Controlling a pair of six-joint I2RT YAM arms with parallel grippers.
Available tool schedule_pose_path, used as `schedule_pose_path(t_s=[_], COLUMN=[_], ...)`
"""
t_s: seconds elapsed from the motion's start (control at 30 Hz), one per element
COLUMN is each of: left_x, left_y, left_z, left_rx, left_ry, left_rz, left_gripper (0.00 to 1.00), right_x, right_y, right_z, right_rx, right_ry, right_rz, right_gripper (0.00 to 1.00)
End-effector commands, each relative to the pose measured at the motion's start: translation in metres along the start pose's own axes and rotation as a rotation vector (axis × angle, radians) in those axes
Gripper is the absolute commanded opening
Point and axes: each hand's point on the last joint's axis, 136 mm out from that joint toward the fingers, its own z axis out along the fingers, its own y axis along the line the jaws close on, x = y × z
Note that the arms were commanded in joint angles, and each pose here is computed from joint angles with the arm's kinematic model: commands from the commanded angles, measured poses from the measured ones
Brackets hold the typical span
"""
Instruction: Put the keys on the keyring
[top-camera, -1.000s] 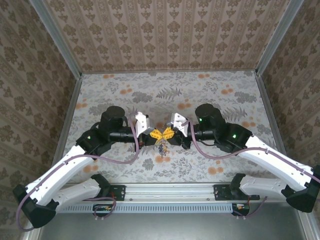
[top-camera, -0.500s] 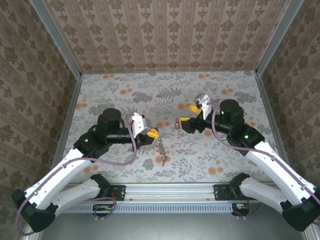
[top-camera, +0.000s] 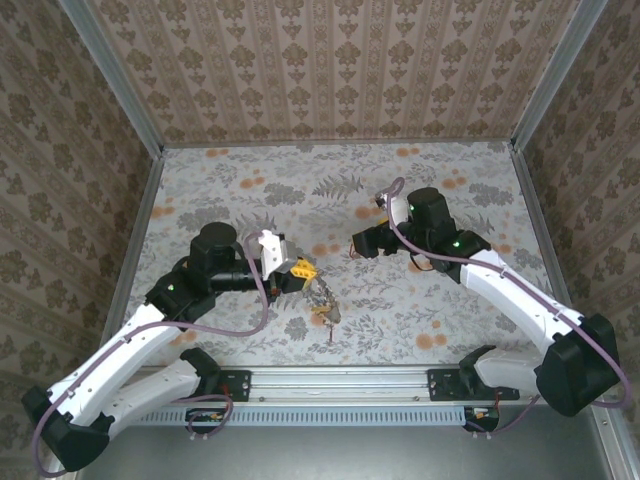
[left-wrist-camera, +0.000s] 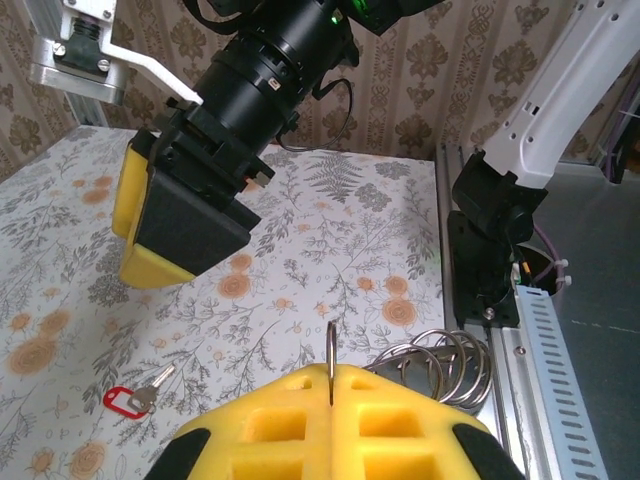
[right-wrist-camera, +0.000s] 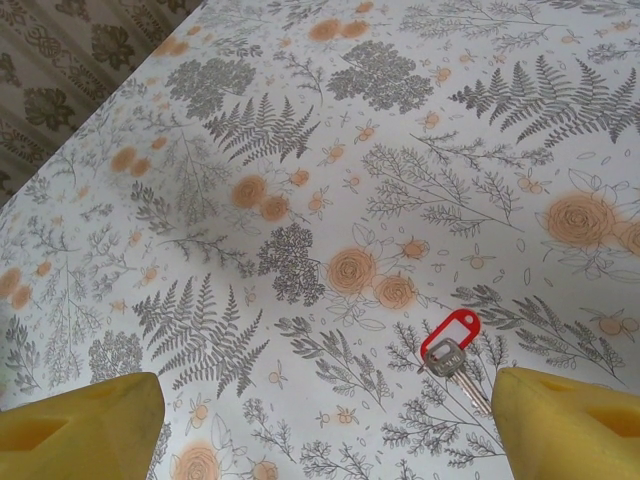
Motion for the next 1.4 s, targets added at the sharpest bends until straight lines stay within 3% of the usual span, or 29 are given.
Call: schedule_pose_path(t_s=[0.0,0.2,0.5,0.73,1.0,1.37], left_x=[-0.014,0.005,0.015,0.019,0.014,0.01], left_y=[0.002,0.025,0.039,0.047,0.049,0.048], left_z=[-0.005,-0.005,-0.02,-0.019,-0.021,-0.023], left_rx=[-0.016,-0.144,-0.252,-0.261,-0.254,-0.253], left_ry=[-0.052,0.02,0.034,0.027,-0.01,-0.028], left_rz=[0.027,-0.049,-0.152,-0.172,-0.169,-0.162], left_gripper=[0.0,0.0,0.0,0.0,0.0,0.0], right_x=[0.013,0.038,0.061,0.081,0.096,0.112], right_y=[-0.014,-0.035,-0.054,-0.06,-0.066,-0.066], right_z=[0.011,0.042,0.081,0.108,0.121,0.125], right_rx=[0.045,0.116,0.185,0.243,0.261,0.248], right_ry=[0.049,0.207,0.394,0.525,0.571,0.624], right_rz=[0.036,0.07,0.046,-0.016,-0.003,0.017], right_gripper=[0.86,0.82,0.76,0.54,0.35,0.31])
